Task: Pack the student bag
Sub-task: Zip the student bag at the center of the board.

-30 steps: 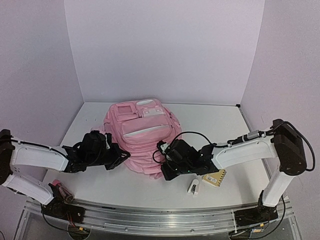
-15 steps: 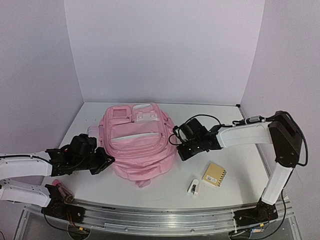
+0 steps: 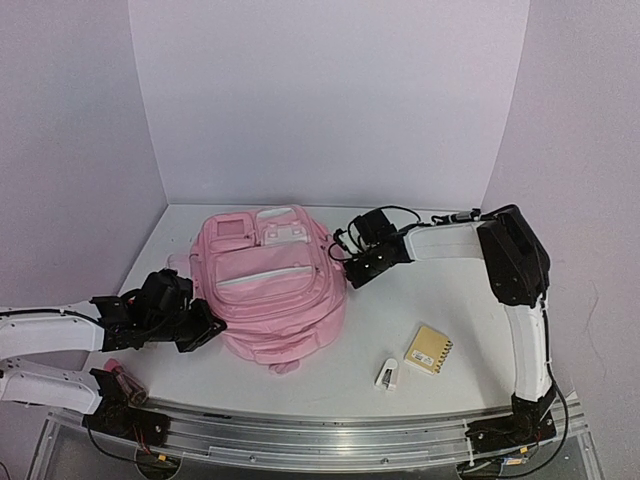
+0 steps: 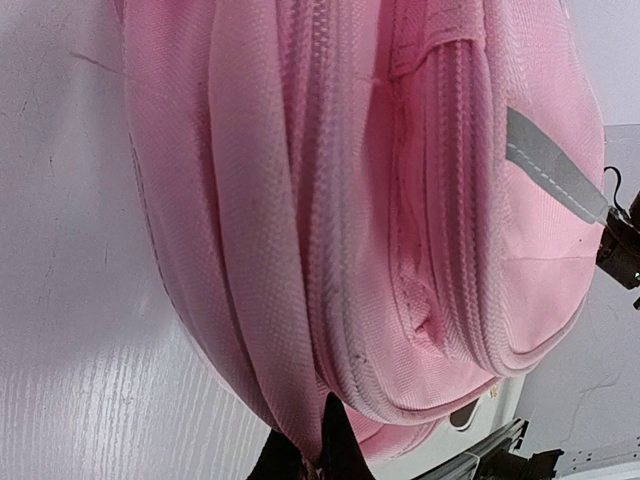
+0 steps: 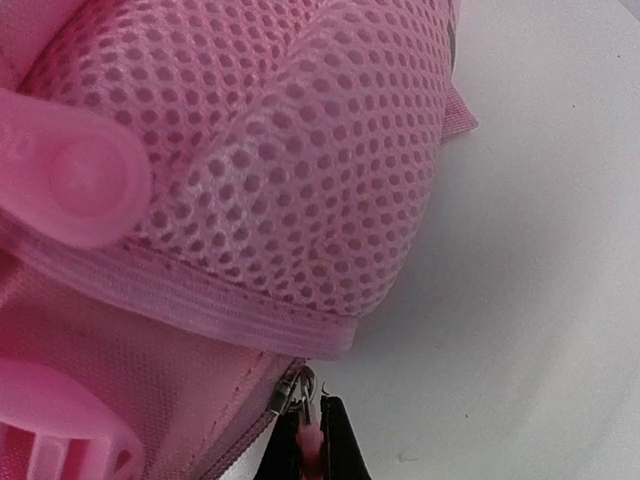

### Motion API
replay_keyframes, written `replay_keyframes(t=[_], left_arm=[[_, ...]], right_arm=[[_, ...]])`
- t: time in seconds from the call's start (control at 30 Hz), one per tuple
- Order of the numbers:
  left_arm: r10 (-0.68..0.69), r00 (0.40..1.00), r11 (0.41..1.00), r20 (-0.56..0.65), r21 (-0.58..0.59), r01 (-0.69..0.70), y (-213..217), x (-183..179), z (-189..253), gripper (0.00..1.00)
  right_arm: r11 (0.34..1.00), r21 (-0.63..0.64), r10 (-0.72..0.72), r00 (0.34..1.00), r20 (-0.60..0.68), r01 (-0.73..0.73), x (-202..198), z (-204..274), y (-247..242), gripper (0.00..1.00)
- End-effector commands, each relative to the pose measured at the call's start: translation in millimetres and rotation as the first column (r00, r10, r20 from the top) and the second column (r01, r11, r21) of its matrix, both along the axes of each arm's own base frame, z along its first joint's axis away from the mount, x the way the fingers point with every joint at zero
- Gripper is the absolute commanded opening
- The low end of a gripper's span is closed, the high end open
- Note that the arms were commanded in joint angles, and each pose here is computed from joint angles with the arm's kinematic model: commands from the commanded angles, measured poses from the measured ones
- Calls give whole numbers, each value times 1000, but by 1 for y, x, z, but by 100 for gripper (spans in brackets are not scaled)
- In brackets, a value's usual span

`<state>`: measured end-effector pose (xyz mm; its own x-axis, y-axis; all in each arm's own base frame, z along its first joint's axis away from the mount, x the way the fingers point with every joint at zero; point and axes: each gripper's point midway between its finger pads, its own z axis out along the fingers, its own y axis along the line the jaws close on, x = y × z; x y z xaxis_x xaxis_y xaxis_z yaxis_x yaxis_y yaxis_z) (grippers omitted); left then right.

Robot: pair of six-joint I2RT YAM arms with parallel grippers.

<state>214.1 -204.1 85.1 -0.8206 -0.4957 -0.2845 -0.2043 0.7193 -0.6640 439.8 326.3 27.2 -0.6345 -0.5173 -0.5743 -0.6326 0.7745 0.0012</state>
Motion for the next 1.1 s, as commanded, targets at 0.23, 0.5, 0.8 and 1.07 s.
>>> replay_keyframes(t=[0.23,0.5,0.8,1.07], left_arm=[[69,997,980,-33,191,-62,32,2,-16,0],[184,983,946,-7,272,-176,57,14,-6,0],[169,984,927,-49,348,-141,58,36,-10,0],[161,986,921,-44,366,-134,63,35,-10,0]], right_arm=[[994,81,69,991,117,-78,1,44,-8,26],[918,50,374,903,213,-392,-66,87,-32,71],[698,240,604,735,309,-675,-72,133,15,74],[671,241,614,707,350,-702,-22,125,48,65]])
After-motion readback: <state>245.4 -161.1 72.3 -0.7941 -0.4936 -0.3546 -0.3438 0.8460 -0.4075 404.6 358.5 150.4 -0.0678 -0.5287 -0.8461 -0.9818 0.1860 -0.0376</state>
